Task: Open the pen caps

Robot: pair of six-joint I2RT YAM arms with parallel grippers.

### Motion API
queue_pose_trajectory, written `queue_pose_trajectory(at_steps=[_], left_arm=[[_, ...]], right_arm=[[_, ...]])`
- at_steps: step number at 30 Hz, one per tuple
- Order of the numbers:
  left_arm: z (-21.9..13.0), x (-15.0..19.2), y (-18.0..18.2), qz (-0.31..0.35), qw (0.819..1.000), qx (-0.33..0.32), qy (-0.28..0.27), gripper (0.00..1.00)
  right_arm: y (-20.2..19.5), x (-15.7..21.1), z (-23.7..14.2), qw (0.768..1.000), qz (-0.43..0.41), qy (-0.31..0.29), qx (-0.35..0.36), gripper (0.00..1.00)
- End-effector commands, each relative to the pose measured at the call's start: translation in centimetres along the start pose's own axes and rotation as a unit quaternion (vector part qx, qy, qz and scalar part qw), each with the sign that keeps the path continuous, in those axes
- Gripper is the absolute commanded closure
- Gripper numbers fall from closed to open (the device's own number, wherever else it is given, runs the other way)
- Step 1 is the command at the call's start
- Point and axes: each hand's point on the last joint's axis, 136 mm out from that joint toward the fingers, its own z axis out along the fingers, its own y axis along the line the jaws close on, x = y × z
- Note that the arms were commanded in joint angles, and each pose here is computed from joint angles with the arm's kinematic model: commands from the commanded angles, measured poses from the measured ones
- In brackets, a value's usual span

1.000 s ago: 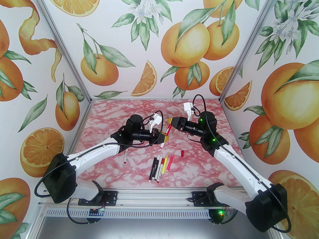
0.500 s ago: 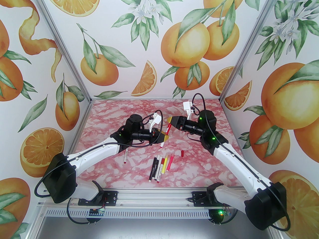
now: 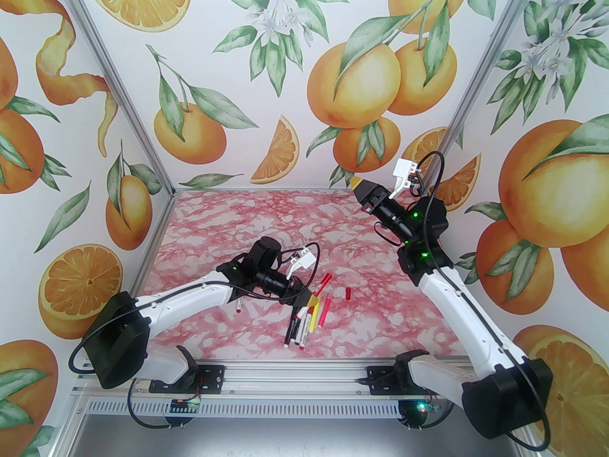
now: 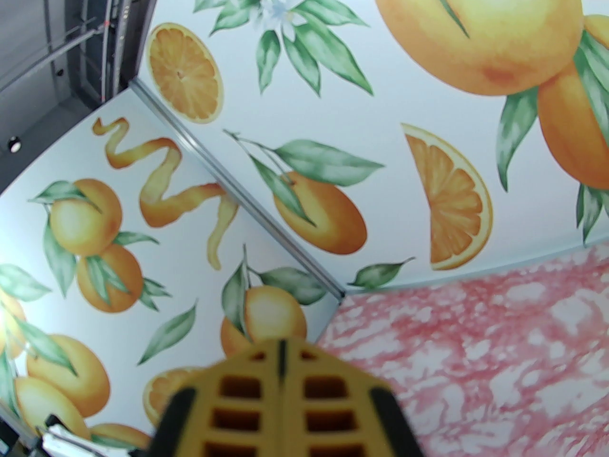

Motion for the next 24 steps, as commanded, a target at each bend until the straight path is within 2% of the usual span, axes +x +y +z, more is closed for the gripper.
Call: queue_pose_trajectory(at_steps=[1, 5, 9, 17, 24], left_arm=[[-0.7, -0.8, -0.8, 0.014, 1.000, 0.001, -0.010, 1.00], [-1.4, -2.4, -0.5, 0.026, 0.999, -0.018, -0.042, 1.00], [-1.6, -3.7, -0.2, 0.034, 0.997, -0.035, -0.066, 1.00], [-2.6, -6.3, 0.8, 0.029, 0.991, -0.052, -0.117, 1.00], [-2.9, -7.2, 1.1, 0.030, 0.989, -0.053, -0.131, 1.00]], right_arm=[[-0.3, 0.3, -0.1, 1.000, -0.002, 0.003, 0.008, 1.00], [-1.4, 3.5, -0.8, 0.999, 0.025, 0.047, 0.011, 0.75], [-2.3, 7.1, -2.0, 0.995, 0.033, 0.087, 0.034, 0.62], [-2.6, 13.3, -4.2, 0.987, 0.059, 0.141, 0.045, 0.54], [-3.0, 16.7, -5.2, 0.981, 0.086, 0.167, 0.053, 0.50]])
